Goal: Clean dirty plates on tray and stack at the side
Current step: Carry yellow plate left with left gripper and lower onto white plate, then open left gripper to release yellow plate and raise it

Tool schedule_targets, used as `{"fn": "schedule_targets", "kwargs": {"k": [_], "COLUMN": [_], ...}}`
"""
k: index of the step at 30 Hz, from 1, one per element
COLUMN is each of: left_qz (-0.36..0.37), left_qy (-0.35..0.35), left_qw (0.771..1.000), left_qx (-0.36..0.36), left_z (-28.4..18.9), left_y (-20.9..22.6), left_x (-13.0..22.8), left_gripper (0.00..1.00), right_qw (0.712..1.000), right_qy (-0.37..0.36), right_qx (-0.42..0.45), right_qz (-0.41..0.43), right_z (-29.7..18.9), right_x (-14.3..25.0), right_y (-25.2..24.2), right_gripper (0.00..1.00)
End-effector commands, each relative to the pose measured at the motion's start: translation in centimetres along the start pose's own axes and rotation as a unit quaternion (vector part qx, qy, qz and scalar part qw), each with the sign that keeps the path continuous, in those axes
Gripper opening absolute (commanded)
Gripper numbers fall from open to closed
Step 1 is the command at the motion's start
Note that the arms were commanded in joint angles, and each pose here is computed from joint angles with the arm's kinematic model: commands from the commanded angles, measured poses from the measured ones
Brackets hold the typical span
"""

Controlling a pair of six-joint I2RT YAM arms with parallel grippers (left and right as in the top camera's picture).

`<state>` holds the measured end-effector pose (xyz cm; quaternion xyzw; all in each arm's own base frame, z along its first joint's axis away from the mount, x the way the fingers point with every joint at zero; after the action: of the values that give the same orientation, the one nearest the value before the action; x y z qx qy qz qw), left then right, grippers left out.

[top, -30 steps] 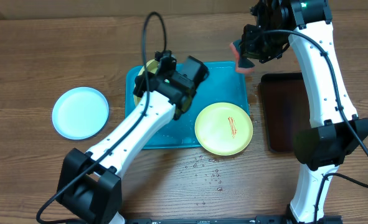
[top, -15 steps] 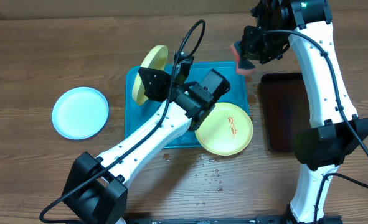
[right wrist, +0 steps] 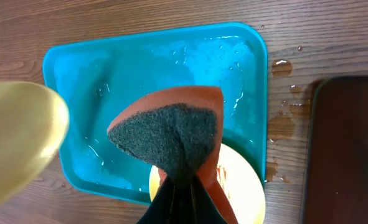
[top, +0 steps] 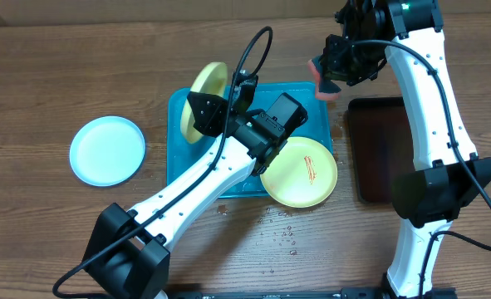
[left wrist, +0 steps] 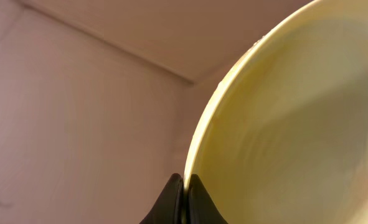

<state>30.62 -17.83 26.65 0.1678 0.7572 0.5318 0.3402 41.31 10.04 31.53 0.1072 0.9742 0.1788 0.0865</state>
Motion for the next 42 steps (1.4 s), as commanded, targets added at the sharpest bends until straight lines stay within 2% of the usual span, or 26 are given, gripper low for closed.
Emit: {"fn": "schedule_targets", "kwargs": {"k": [1, 5, 7, 12, 15, 21, 24, 28, 31, 34, 38, 42], "left_qz": [-0.038, -0.082, -0.114, -0.216, -0.274, -0.383, -0.440, -0.510, -0.543, -0.556, -0.550, -0.542], "left_qy": [0.005, 0.038, 0.062, 0.122, 0.152, 0.237, 0.274, 0.300, 0.307, 0.303, 0.302, 0.322], "left_qw": [0.992, 0.971, 0.953, 0.897, 0.862, 0.804, 0.771, 0.719, 0.693, 0.686, 0.690, 0.682], "left_qx": [0.124, 0.223, 0.273, 0.367, 0.397, 0.388, 0.370, 0.365, 0.361, 0.359, 0.362, 0.371], "left_z": [-0.4, 0.6, 2.0, 6.9, 10.3, 17.2, 20.1, 22.5, 23.4, 24.0, 24.7, 25.9], "left_y": [-0.2, -0.1, 0.7, 4.4, 6.8, 9.6, 10.1, 9.0, 7.5, 5.8, 3.7, 1.3], "left_x": [0.3, 0.9, 1.5, 3.9, 6.2, 13.0, 17.5, 23.3, 26.6, 27.9, 28.1, 28.5], "left_gripper": [0.04, 0.04, 0.04, 0.04, 0.04, 0.04, 0.04, 0.04, 0.04, 0.04, 0.04, 0.04], "right_qw": [1.000, 1.000, 1.000, 1.000, 1.000, 1.000, 1.000, 1.000, 1.000, 1.000, 1.000, 1.000], "right_qy": [-0.018, -0.017, -0.016, -0.016, -0.016, -0.017, -0.017, -0.017, -0.017, -0.017, -0.018, -0.016], "right_qx": [-0.004, -0.004, -0.004, -0.003, -0.004, -0.004, -0.004, -0.003, -0.004, -0.004, -0.004, -0.004], "right_qz": [-0.005, -0.005, -0.005, -0.006, -0.007, -0.007, -0.007, -0.007, -0.007, -0.007, -0.007, -0.006], "right_z": [-1.2, -1.2, -1.2, -1.2, -1.2, -1.2, -1.2, -1.2, -1.2, -1.2, -1.2, -1.2], "right_x": [0.1, 0.1, 0.1, 0.1, 0.1, 0.1, 0.1, 0.1, 0.1, 0.1, 0.1, 0.1], "right_y": [0.2, 0.2, 0.2, 0.2, 0.2, 0.2, 0.2, 0.2, 0.2, 0.2, 0.2, 0.2], "right_gripper": [0.04, 0.04, 0.04, 0.04, 0.04, 0.04, 0.04, 0.04, 0.04, 0.04, 0.04, 0.04]}}
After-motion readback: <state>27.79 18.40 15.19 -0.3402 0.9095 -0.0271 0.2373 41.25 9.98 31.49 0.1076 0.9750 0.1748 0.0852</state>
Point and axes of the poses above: each gripper's point midway between its finger pads, its own z axis out along the fingers, its own y axis along the line the jaws close on, x = y × z, the point moved 10 cm from there along -z, back along the fingers, and after that the axes turned 10 degrees about z, right-handed, at the moved point
